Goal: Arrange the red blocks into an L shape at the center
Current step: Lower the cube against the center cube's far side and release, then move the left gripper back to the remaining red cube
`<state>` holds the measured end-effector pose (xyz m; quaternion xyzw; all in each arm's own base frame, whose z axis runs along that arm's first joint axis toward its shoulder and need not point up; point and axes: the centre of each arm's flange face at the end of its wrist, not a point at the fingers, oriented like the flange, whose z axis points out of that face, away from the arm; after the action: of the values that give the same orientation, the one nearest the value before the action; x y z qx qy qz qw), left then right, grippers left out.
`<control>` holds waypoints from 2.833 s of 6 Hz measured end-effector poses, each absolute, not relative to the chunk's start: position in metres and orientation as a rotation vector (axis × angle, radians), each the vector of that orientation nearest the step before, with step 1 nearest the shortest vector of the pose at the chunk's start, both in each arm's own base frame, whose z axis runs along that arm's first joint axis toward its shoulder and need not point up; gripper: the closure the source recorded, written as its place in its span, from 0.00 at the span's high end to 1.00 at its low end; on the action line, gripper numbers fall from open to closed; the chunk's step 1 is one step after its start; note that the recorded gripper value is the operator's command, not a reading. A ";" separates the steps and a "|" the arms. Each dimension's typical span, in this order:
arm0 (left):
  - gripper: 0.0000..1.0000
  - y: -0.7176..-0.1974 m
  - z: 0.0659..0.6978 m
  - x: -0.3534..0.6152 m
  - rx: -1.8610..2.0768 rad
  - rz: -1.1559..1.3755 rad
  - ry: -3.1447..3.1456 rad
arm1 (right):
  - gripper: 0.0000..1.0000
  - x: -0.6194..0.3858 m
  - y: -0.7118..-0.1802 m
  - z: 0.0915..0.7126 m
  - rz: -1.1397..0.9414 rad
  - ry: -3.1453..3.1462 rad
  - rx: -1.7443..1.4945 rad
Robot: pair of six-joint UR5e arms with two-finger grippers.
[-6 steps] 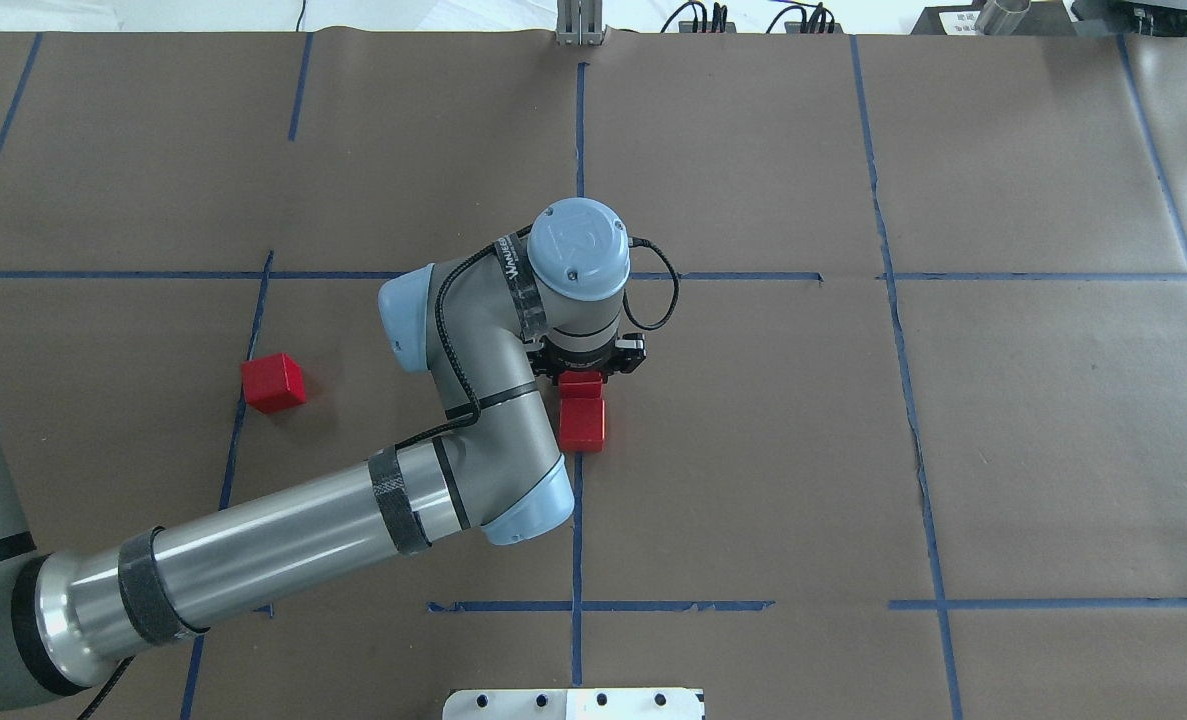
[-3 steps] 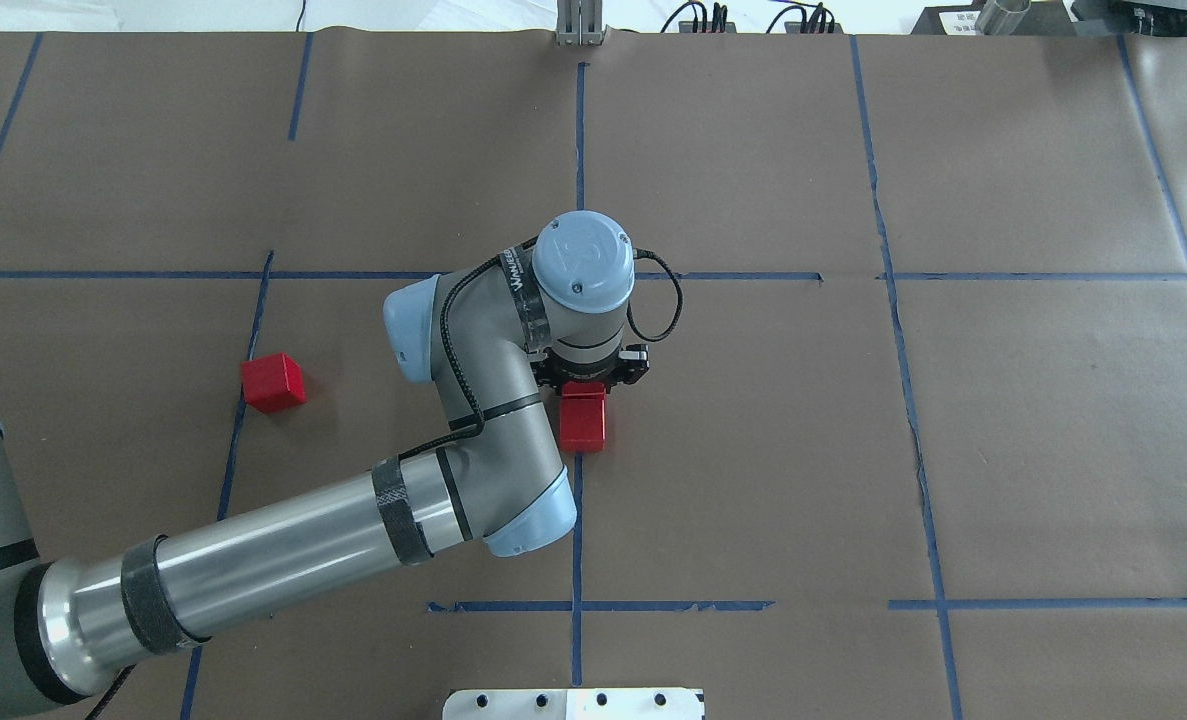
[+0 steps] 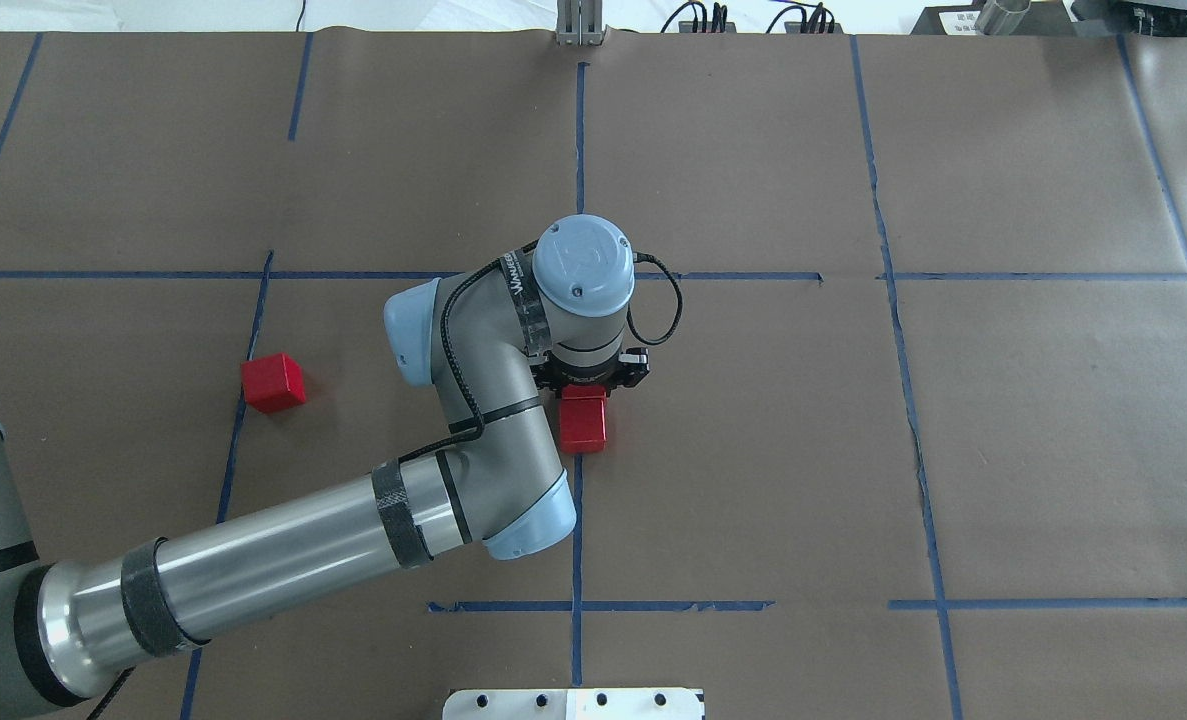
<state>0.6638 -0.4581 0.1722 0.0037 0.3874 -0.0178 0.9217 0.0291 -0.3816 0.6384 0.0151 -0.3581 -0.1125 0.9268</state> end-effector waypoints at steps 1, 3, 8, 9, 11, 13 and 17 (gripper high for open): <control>0.82 -0.458 0.173 0.664 0.008 -0.036 0.796 | 0.99 0.029 -0.382 0.638 -0.231 -0.734 0.031; 1.00 -0.457 0.173 0.663 0.012 -0.035 0.795 | 1.00 0.029 -0.382 0.638 -0.231 -0.734 0.031; 1.00 -0.458 0.166 0.525 0.099 -0.002 0.791 | 1.00 0.029 -0.382 0.637 -0.232 -0.734 0.033; 1.00 -0.457 0.196 0.472 0.108 -0.027 0.763 | 1.00 0.029 -0.382 0.637 -0.232 -0.734 0.033; 1.00 -0.463 0.266 0.414 0.092 -0.088 0.701 | 0.99 0.029 -0.382 0.637 -0.232 -0.734 0.033; 0.98 -0.467 0.331 0.383 0.059 -0.132 0.702 | 1.00 0.029 -0.382 0.638 -0.232 -0.734 0.033; 0.98 -0.476 0.386 0.377 -0.004 -0.213 0.739 | 0.99 0.029 -0.382 0.637 -0.232 -0.734 0.034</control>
<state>0.3767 -0.4756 0.3858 -0.0020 0.3603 -0.1040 0.9270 0.0290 -0.3817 0.6369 0.0166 -0.3582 -0.1131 0.9266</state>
